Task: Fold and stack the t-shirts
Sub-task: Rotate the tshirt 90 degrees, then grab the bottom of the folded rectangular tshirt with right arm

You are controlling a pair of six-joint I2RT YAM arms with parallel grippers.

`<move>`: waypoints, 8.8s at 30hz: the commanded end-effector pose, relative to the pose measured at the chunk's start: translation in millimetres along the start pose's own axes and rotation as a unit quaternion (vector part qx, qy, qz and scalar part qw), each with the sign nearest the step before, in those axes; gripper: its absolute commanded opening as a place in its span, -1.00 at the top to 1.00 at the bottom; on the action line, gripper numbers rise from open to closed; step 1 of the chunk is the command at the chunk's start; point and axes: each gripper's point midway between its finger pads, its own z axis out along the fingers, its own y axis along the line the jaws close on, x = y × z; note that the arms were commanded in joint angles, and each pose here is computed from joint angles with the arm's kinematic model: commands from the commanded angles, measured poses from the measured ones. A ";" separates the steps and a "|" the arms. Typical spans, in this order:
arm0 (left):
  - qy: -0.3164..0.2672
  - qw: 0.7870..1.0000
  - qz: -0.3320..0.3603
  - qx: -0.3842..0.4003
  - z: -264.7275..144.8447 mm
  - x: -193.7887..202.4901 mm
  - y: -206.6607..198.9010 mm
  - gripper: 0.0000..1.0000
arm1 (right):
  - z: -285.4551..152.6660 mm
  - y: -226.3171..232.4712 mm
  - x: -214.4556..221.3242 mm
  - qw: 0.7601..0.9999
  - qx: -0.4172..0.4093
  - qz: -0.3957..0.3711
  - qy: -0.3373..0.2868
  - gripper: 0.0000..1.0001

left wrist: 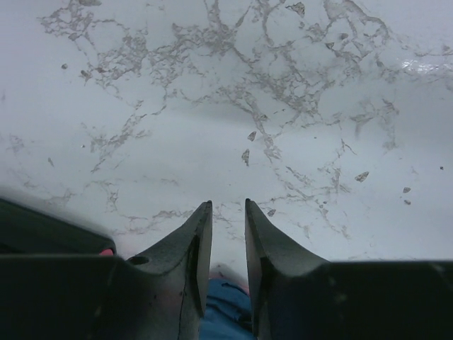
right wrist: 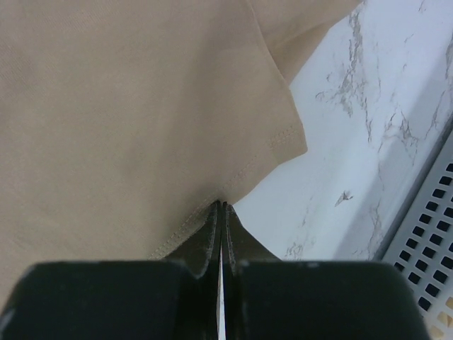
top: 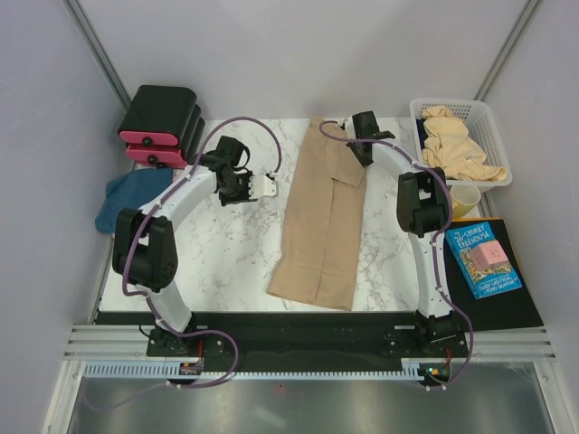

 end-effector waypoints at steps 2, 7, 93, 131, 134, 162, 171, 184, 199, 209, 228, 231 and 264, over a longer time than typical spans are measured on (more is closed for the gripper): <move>-0.009 0.998 -0.019 -0.056 -30.5 -2.0 15.6 0.40 | 15.3 1.2 -3.0 1.000 0.003 0.003 -0.005 1.00; -0.003 0.998 -0.022 -0.059 -30.6 2.1 12.3 0.45 | 22.3 14.7 -7.6 1.000 -0.003 -0.019 -0.008 1.00; 0.011 0.873 -0.369 -0.318 -104.8 92.1 8.2 0.96 | -255.1 333.8 75.0 0.799 -0.432 -0.414 -0.054 1.00; 0.033 0.885 -0.330 -0.327 -116.5 96.0 16.0 0.96 | -298.9 255.7 60.7 0.843 -0.328 -0.418 -0.090 0.14; 0.033 0.884 -0.325 -0.335 -129.9 94.1 19.3 0.87 | -310.9 249.8 91.5 0.847 -0.335 -0.402 -0.093 -0.17; 0.057 0.908 -0.280 -0.306 -134.0 95.7 11.1 0.09 | -303.8 300.0 184.4 0.894 -0.306 -0.307 -0.110 -0.59; 0.059 0.907 -0.286 -0.302 -134.6 94.2 14.6 0.08 | -306.5 308.3 200.1 0.884 -0.319 -0.322 -0.111 -0.58; 0.060 0.908 -0.291 -0.296 -132.2 92.6 22.7 0.08 | -301.8 314.2 208.0 0.881 -0.323 -0.328 -0.108 -0.59; 0.058 0.907 -0.288 -0.302 -138.8 91.0 25.9 0.07 | -294.6 322.5 218.0 0.880 -0.332 -0.333 -0.070 -0.36; 0.054 0.905 -0.275 -0.319 -152.5 87.4 37.6 0.06 | -282.1 326.6 229.1 0.874 -0.334 -0.351 -0.028 0.01; 0.050 0.905 -0.263 -0.330 -163.4 85.2 40.1 0.05 | -289.2 299.7 218.2 0.883 -0.293 -0.367 -0.012 -0.35; 0.049 0.904 -0.264 -0.332 -164.9 84.6 42.7 0.04 | -286.5 298.0 226.0 0.876 -0.296 -0.380 -0.001 -0.36; 0.032 0.896 -0.260 -0.357 -188.1 79.6 40.5 0.01 | -316.6 254.0 176.4 0.842 -0.307 -0.443 0.003 1.00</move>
